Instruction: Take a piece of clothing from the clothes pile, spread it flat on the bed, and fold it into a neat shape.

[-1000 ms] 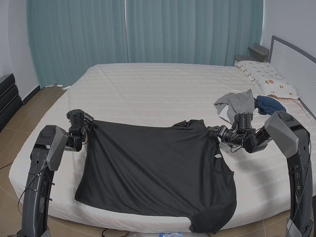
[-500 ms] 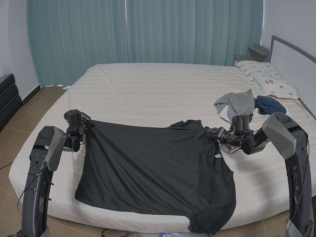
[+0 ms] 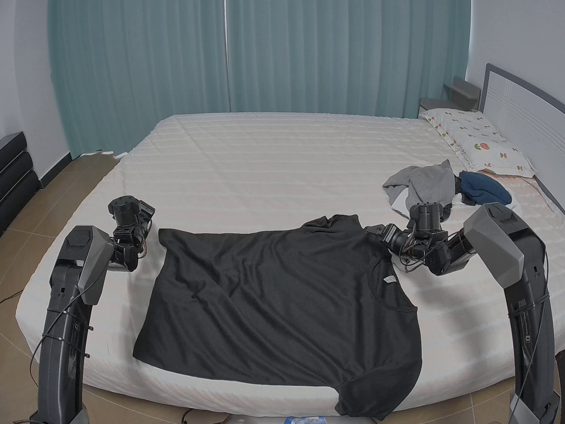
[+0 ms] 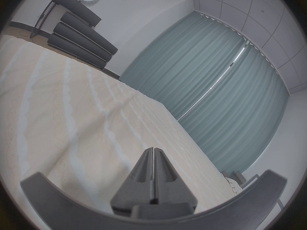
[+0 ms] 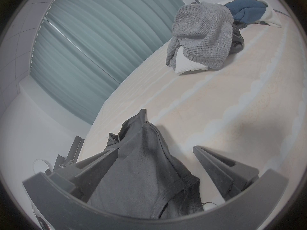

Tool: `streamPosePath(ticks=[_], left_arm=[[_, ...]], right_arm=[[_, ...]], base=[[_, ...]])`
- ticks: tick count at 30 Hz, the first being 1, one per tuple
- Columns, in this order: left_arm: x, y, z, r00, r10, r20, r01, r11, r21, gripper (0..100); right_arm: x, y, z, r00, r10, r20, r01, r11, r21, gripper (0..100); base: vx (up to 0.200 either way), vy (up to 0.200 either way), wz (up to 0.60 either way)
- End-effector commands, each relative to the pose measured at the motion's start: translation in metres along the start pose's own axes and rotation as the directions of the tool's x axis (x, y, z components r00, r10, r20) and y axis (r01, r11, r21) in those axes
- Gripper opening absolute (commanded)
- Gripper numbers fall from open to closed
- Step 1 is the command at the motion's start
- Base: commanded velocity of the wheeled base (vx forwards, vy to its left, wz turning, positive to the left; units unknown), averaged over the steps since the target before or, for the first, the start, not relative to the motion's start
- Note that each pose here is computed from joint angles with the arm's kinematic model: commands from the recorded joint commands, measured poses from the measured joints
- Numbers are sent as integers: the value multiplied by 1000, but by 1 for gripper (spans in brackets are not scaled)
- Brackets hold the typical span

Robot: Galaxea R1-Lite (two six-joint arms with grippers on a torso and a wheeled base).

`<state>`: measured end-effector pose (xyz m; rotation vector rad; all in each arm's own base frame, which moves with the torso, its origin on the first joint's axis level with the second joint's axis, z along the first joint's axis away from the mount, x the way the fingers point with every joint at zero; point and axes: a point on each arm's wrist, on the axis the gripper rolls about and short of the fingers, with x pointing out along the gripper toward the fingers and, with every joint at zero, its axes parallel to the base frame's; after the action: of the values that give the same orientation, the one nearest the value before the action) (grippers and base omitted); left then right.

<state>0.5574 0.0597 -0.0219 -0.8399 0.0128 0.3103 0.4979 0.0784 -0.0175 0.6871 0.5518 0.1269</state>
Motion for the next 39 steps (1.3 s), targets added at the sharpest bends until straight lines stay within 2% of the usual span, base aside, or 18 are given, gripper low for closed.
streamPosePath(ticks=[1,6,10,14,17,21,25,28,33,37,39], left_arm=[[-1,-1,0,1000,5,-6,-5,1000,-2,0],[-6,-3,4,1000,15,-12,-15,1000,-4,0],[-48,-26,34,998,22,-51,-25,997,-67,0],[-82,-39,49,995,-29,-92,21,997,-79,0],[-122,-46,57,978,-75,-196,59,995,-83,0],[-162,-36,52,953,-31,-301,9,997,-73,0],[-201,-22,46,921,-10,-389,-18,997,-69,0],[-233,-14,45,904,-15,-427,-17,997,-72,0],[-276,1,42,878,-4,-479,-33,997,-70,0],[-297,9,37,855,9,-518,-50,997,-65,0],[-310,18,31,832,44,-554,-88,995,-53,0]], right_arm=[[0,0,0,1000,1,1,-1,1000,2,100],[-6,-1,8,1000,-5,13,5,1000,8,100],[-44,2,21,1000,-30,5,30,999,24,100],[-78,12,24,1000,-18,3,18,999,28,100],[-119,18,14,998,6,-57,-4,999,41,100],[-148,16,1,995,-15,-100,22,997,70,100],[-169,13,-10,997,-26,-79,34,994,103,100],[-188,13,-22,997,-10,-71,19,991,130,100],[-211,0,-48,991,-46,-126,63,989,137,100],[-218,-8,-56,992,-40,-124,59,987,151,100],[-222,-13,-66,990,-44,-137,65,987,148,100]], base=[[0,0,0],[0,0,0],[0,0,0],[0,0,0],[0,0,0],[0,0,0],[0,0,0],[0,0,0],[0,0,0],[-200,0,0],[-200,0,0]])
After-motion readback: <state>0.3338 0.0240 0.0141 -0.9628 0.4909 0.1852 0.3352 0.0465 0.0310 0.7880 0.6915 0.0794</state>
